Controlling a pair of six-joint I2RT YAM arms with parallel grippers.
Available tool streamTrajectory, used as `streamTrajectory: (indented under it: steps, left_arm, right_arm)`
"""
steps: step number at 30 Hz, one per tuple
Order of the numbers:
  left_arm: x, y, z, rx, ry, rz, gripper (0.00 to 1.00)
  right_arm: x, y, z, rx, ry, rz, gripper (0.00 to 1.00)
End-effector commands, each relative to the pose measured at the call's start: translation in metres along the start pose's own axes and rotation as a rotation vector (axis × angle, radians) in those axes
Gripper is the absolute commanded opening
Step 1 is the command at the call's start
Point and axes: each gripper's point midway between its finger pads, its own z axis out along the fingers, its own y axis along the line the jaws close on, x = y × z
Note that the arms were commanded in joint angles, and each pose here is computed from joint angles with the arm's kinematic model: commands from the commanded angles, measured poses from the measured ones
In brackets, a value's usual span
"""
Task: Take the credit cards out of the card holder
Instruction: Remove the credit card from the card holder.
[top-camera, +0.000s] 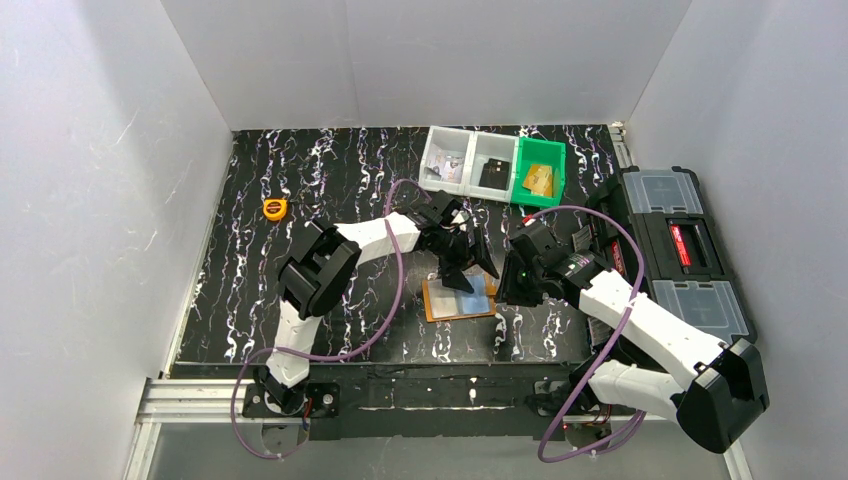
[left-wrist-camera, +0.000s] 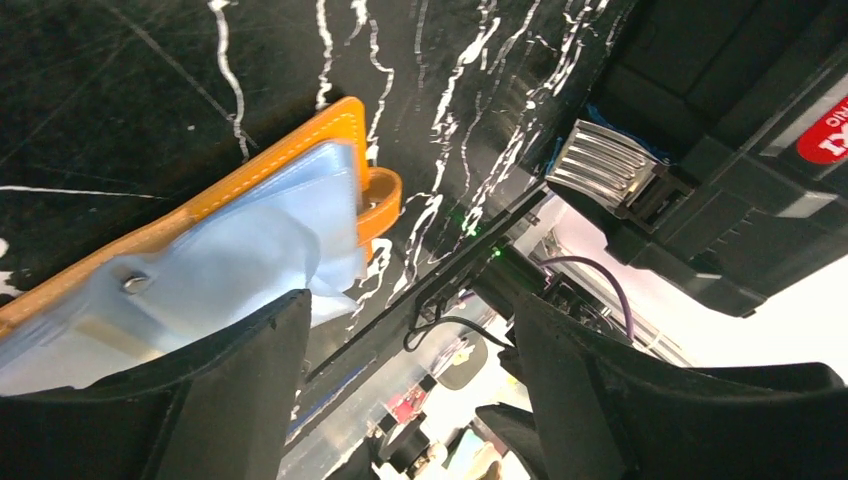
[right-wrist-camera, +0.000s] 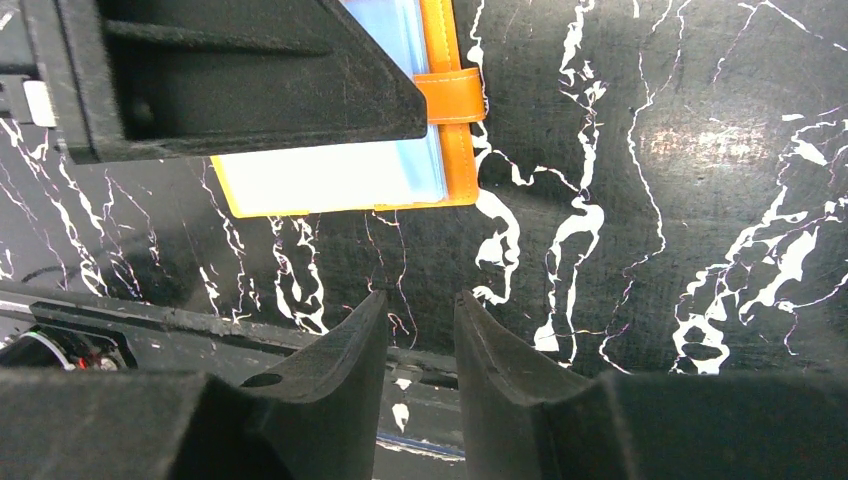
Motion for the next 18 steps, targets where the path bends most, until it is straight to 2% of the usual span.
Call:
streamTrajectory:
  steps: [1,6,11,14,18]
  left_arm:
    - [0.004,-0.040,-0.020,0.095,0.007,0.072,0.76]
    - [0.004,-0.059,-0.030,0.141,-0.002,0.109,0.79]
    - [0.002,-0.058,-0.031,0.133,-0.009,0.109,0.80]
    - [-0.006,-0.045,-0.044,0.078,-0.058,0.096,0.80]
    - [-0.020,-0.002,-0.083,-0.080,-0.177,0.046,0.77]
  right_arm:
    - [-0.010,0.007,-0.010,-0.022,-0.034,0.010,0.39]
    - [-0.010,0.008,-0.011,-0.026,-0.035,0.011,0.40]
    - [-0.010,0.012,-0.011,-0.037,-0.024,0.008,0.41]
    - [-0.010,0.021,-0.007,-0.068,0.003,0.001,0.41]
    - [-0.013,0.044,0.001,-0.128,0.046,-0.022,0.42]
